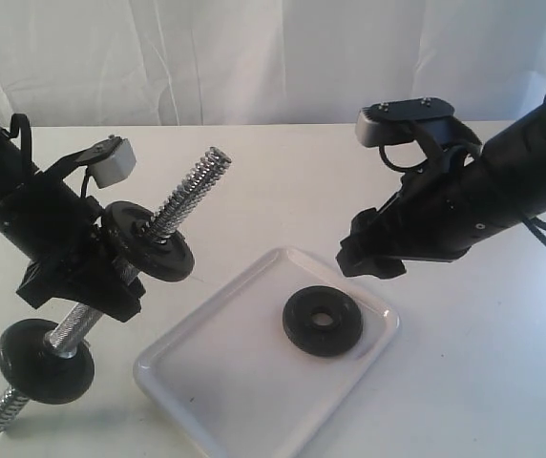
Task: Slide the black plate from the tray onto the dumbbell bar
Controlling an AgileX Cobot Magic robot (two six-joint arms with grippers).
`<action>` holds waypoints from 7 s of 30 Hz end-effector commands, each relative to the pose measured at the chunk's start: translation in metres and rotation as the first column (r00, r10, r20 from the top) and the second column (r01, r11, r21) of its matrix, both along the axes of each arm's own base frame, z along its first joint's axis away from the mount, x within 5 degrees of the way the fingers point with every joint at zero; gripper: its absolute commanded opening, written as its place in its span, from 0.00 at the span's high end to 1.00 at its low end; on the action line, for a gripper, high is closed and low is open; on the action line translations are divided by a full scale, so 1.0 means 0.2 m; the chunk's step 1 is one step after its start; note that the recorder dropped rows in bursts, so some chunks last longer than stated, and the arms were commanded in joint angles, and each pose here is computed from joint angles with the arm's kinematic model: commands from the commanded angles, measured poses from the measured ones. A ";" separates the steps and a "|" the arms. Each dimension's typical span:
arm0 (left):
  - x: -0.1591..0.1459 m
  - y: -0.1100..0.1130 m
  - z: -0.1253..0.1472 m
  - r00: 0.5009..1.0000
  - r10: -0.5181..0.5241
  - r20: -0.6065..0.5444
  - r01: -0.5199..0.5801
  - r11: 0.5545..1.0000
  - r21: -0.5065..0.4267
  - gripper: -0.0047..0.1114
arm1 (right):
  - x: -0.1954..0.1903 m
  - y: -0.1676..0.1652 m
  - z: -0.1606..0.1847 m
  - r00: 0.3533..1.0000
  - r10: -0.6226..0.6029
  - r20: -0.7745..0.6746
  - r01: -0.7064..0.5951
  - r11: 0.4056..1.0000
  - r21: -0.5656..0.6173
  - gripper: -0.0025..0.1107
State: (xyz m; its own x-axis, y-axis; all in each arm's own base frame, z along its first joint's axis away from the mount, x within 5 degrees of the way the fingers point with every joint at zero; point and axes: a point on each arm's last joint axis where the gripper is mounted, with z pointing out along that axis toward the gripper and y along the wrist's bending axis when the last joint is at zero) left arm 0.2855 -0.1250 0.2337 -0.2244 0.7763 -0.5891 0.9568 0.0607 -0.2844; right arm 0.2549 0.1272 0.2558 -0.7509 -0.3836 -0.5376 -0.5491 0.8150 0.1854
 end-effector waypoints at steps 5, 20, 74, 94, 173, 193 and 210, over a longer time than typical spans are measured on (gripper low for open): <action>-0.05 -0.05 0.18 0.999 -0.002 -0.036 -0.004 0.983 -0.185 0.96 | -0.01 0.00 0.04 0.996 -0.086 -0.015 0.087 0.995 0.056 0.41; -0.05 -0.05 0.18 0.999 0.002 -0.037 -0.009 0.981 -0.192 0.96 | 0.01 0.00 0.01 0.970 -0.219 -0.104 0.229 0.968 0.100 0.11; -0.05 -0.05 0.18 0.999 0.004 -0.038 -0.011 0.984 -0.177 0.96 | 0.10 0.16 -0.21 0.961 -0.179 -0.209 0.208 0.970 0.127 0.07; -0.05 -0.05 0.17 0.999 0.009 -0.031 -0.015 0.984 -0.176 0.96 | 0.14 0.23 -0.13 0.981 -0.144 -0.127 0.163 0.975 0.151 0.10; -0.04 -0.05 0.17 0.999 0.024 -0.025 -0.028 0.985 -0.173 0.96 | 0.32 0.36 -0.51 0.909 -0.264 -0.323 0.205 0.957 -0.205 0.10; -0.04 -0.05 0.17 0.999 0.026 -0.024 -0.029 0.985 -0.173 0.96 | 0.33 0.36 -0.50 0.908 -0.279 -0.313 0.227 0.955 -0.192 0.10; -0.04 -0.05 0.17 0.999 0.027 -0.026 -0.031 0.985 -0.172 0.96 | 0.32 0.36 -0.56 0.892 -0.283 -0.352 0.210 0.950 -0.231 0.10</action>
